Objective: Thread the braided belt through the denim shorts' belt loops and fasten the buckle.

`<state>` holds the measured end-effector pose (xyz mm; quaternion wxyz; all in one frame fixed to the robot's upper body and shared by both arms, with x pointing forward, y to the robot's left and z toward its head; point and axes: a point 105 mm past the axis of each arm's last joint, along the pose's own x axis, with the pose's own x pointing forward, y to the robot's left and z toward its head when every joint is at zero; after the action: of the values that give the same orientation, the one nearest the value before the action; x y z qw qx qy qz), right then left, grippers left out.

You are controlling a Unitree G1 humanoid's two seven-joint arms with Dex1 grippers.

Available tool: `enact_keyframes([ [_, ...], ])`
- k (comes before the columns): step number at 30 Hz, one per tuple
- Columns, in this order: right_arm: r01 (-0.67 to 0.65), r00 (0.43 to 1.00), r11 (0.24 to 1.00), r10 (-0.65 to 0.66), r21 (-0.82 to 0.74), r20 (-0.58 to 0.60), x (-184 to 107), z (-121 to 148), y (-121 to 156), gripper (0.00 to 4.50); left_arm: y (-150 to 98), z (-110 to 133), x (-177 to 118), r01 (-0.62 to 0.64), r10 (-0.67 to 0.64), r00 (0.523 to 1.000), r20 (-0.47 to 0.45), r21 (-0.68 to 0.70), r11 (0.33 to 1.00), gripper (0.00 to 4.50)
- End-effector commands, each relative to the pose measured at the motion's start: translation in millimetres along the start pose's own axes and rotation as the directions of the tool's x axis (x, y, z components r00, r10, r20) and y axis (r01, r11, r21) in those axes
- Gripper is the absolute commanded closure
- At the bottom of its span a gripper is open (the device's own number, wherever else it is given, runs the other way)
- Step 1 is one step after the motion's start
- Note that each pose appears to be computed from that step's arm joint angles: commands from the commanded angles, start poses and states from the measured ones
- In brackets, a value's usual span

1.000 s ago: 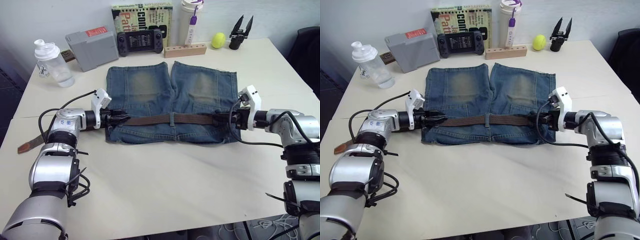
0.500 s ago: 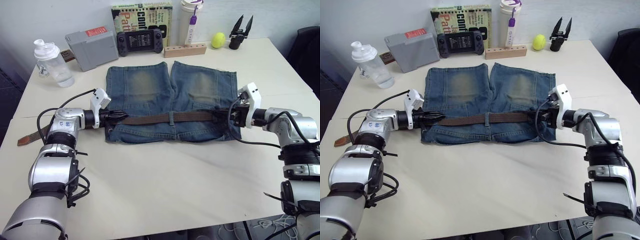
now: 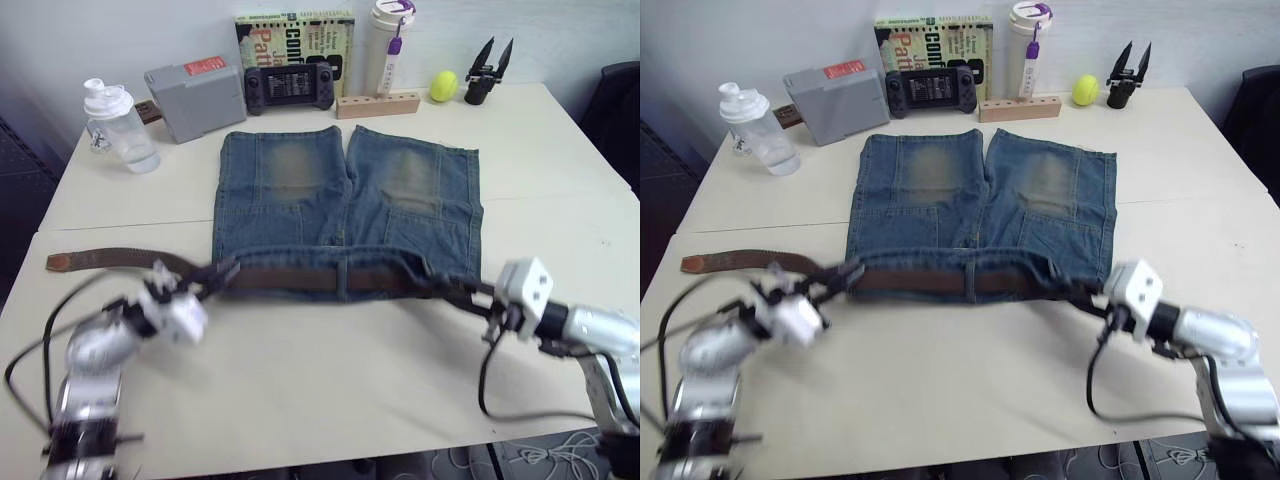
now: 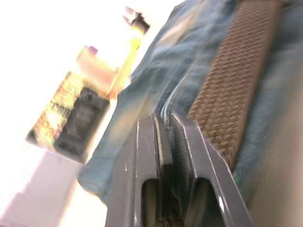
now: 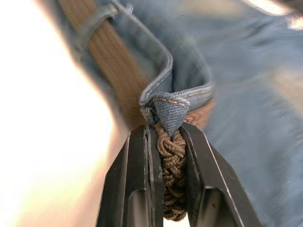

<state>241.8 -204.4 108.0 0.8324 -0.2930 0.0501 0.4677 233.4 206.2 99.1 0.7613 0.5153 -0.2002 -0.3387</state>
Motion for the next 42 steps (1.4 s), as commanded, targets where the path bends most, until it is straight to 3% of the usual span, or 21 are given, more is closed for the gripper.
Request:
enact_keyframes([
  [1, -0.062, 0.991, 0.997, 0.056, -0.044, -0.123, -8.8, -17.6, 12.2, 4.26, -27.2, -20.9, -35.6, 0.065, -0.067, 0.989, -0.134, -0.013, 0.998, 4.50],
  [4, -0.073, 0.977, 0.996, 0.082, 0.057, -0.196, -10.7, -31.5, 16.3, 4.26, -48.5, -29.0, -48.2, 0.113, -0.126, 0.974, -0.187, -0.076, 0.991, 4.50],
  [7, -0.009, 0.971, 0.996, 0.029, 0.085, -0.237, -12.4, -37.8, 4.6, 4.26, -50.4, -27.7, -46.0, 0.116, -0.129, 0.975, -0.180, -0.084, 0.990, 4.50],
  [9, 0.024, 0.963, 0.998, -0.008, 0.056, -0.268, -15.3, -43.3, -3.8, 3.23, -45.3, -27.1, -42.6, 0.091, -0.105, 0.979, -0.173, -0.086, 0.992, 4.50],
  [10, 0.035, 0.958, 0.998, -0.021, 0.043, -0.285, -17.1, -46.4, -7.0, 2.91, -43.9, -26.6, -41.3, 0.086, -0.100, 0.981, -0.169, -0.089, 0.992, 3.56],
  [16, 0.055, 0.933, 0.998, -0.056, -0.012, -0.355, -28.5, -57.5, -15.6, 0.08, -50.0, -21.3, -51.7, 0.102, -0.104, 0.976, -0.189, -0.021, 0.995, 0.91],
  [17, 0.051, 0.932, 0.999, -0.052, -0.013, -0.359, -30.0, -58.0, -14.5, 0.00, -51.5, -19.3, -54.8, 0.102, -0.102, 0.976, -0.191, -0.011, 0.995, 0.34],
  [19, 0.045, 0.932, 0.997, -0.062, -0.058, -0.357, -34.1, -53.0, -17.6, 0.00, -58.7, -10.8, -65.8, 0.112, -0.112, 0.974, -0.195, -0.009, 0.994, 0.08],
  [21, 0.042, 0.935, 0.996, -0.065, -0.073, -0.349, -36.1, -49.3, -19.3, 0.00, -63.3, -6.3, -71.3, 0.125, -0.124, 0.972, -0.199, -0.007, 0.992, 0.08],
  [26, -0.016, 0.975, 1.000, 0.019, 0.016, -0.221, -43.0, -11.8, -21.8, 0.00, -33.3, 7.8, -66.6, 0.011, -0.007, 0.986, -0.167, 0.021, 1.000, 0.08],
  [32, -0.123, 0.955, 0.985, 0.151, 0.123, -0.255, -60.1, -1.4, -19.1, 0.00, 6.7, -6.9, -62.9, -0.043, 0.047, 0.978, -0.203, 0.028, 0.999, 0.08],
  [35, -0.166, 0.948, 0.948, 0.230, 0.271, -0.221, -70.6, 10.2, -11.1, 0.00, 19.8, -26.4, -78.6, -0.108, 0.102, 0.946, -0.306, -0.003, 0.994, 0.08],
  [38, -0.123, 0.981, 0.932, 0.166, 0.340, -0.101, -67.3, 34.9, -25.1, 0.00, 37.9, -40.2, -91.9, -0.183, 0.169, 0.908, -0.383, 0.000, 0.983, 0.08],
  [42, -0.080, 0.996, 0.908, 0.061, 0.411, 0.059, -52.5, 63.1, -44.9, 0.00, 65.9, -38.8, -81.8, -0.255, 0.231, 0.900, -0.369, -0.016, 0.967, 0.08],
])
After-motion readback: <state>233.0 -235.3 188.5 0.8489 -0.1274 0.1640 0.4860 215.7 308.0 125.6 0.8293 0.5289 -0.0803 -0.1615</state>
